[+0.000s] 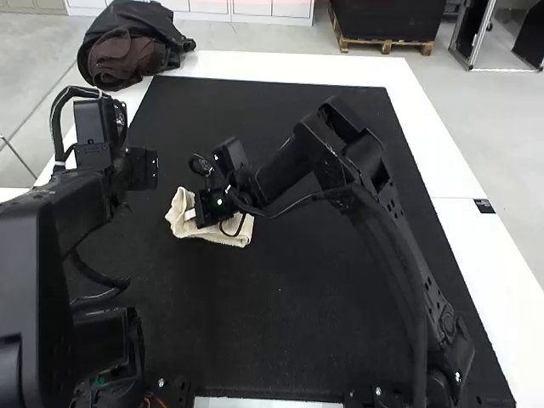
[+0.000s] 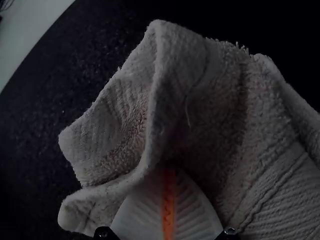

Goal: Fold the towel.

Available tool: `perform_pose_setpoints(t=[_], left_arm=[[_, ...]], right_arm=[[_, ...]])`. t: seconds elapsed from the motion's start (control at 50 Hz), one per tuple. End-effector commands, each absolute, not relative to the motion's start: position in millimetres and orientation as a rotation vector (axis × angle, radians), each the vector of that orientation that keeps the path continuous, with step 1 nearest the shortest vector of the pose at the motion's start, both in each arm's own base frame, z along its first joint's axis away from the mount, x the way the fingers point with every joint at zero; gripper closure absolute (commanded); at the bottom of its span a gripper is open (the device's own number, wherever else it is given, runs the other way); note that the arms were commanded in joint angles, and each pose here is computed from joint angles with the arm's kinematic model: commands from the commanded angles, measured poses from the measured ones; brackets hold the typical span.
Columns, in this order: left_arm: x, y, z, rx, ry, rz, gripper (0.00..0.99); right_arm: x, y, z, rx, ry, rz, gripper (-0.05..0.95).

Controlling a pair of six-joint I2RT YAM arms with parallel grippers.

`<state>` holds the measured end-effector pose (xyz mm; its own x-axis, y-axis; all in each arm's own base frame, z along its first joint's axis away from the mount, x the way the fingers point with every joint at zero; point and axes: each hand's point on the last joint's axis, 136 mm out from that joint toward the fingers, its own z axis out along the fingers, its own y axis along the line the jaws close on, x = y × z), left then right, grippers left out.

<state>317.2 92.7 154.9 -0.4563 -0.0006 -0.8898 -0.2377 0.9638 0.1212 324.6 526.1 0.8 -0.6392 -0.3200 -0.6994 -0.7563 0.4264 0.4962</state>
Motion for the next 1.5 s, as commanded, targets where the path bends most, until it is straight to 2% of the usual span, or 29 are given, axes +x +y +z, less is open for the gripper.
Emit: perform_pose_setpoints(t=[0.0,0.48,0.68,0.84,0.92,1.06,1.12,1.2,1.24,1.48], left_arm=[[323.0,92.9,180.6,-0.168,1.966,0.268,0.026],[336.4,94.2,245.5,-0.157,1.871,0.270,0.026],[339.0,87.4,269.2,-0.148,1.856,0.248,0.026],[339.4,76.7,300.8,-0.119,1.801,0.233,0.026],[339.9,70.9,317.9,-0.102,1.776,0.223,0.026],[339.8,65.7,350.0,-0.088,1.718,0.218,0.028],[338.6,60.9,361.4,-0.077,1.704,0.208,0.028],[336.7,54.2,369.7,-0.069,1.699,0.187,0.028],[332.5,52.5,378.4,-0.067,1.683,0.185,0.028],[302.2,42.5,428.0,-0.057,1.549,0.173,0.028]], right_arm=[[317.9,534.5,6.9,-0.924,2.156,1.161,0.92],[345.1,507.9,165.9,-0.818,2.005,1.189,0.92],[357.1,473.8,226.9,-0.758,1.952,1.166,0.92],[368.4,435.5,297.4,-0.673,1.857,1.127,0.91],[373.9,410.8,331.5,-0.625,1.811,1.094,0.81],[382.2,359.8,373.6,-0.541,1.772,1.032,0.52],[382.6,338.7,384.2,-0.514,1.769,1.005,0.37],[378.3,308.7,405.5,-0.474,1.738,0.974,0.07],[374.8,295.6,416.5,-0.459,1.713,0.963,-0.02],[327.9,222.2,486.8,-0.400,1.561,0.906,-0.02]])
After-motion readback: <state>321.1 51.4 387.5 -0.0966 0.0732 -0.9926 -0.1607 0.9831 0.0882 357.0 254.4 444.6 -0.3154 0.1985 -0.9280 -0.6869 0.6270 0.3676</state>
